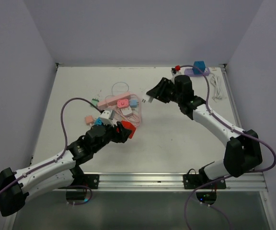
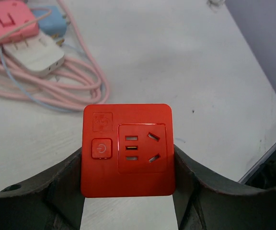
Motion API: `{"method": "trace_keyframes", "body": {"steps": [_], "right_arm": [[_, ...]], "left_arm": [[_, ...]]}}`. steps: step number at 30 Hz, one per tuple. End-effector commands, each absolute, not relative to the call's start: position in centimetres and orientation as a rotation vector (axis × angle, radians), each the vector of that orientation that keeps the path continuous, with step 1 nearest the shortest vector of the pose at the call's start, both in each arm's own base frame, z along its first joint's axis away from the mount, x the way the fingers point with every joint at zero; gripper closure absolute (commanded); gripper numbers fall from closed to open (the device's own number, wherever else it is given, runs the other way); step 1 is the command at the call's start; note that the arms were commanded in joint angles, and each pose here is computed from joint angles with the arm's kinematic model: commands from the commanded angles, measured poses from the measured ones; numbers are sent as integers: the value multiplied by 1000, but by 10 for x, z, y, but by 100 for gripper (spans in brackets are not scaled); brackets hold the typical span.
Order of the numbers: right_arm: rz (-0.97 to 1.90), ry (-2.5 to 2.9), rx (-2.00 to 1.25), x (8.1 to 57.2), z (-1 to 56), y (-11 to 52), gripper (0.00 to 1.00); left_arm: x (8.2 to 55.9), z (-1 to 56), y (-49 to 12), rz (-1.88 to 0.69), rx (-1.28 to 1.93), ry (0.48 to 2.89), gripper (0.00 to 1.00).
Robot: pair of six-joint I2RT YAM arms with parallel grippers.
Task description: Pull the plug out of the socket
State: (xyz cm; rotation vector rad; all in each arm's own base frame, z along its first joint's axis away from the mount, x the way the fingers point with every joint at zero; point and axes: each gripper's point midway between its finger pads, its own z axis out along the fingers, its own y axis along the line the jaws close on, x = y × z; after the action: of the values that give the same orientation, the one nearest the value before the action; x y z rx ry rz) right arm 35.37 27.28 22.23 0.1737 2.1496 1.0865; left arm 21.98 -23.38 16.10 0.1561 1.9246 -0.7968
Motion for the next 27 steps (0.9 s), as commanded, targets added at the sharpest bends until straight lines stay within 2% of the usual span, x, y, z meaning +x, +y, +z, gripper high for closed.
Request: {"method": "trace_keyframes", "body": {"steps": [1, 7, 13, 19, 27], "right_arm": [[829, 1878, 287, 419, 269, 225, 100], [856, 1895, 292, 427, 265, 232, 100], [899, 2110, 228, 400, 194, 244, 100], [1019, 2367, 104, 353, 108, 261, 100], [1083, 2528, 42, 326, 45, 274, 100]], "left_arm": [[209, 131, -214, -718, 69, 2071, 100], [213, 140, -204, -687, 3, 2057, 100], [223, 141, -190, -567, -15, 2058, 100], [231, 130, -179, -498, -38, 2093, 100], [246, 116, -160, -435, -70, 2121, 100]]}}
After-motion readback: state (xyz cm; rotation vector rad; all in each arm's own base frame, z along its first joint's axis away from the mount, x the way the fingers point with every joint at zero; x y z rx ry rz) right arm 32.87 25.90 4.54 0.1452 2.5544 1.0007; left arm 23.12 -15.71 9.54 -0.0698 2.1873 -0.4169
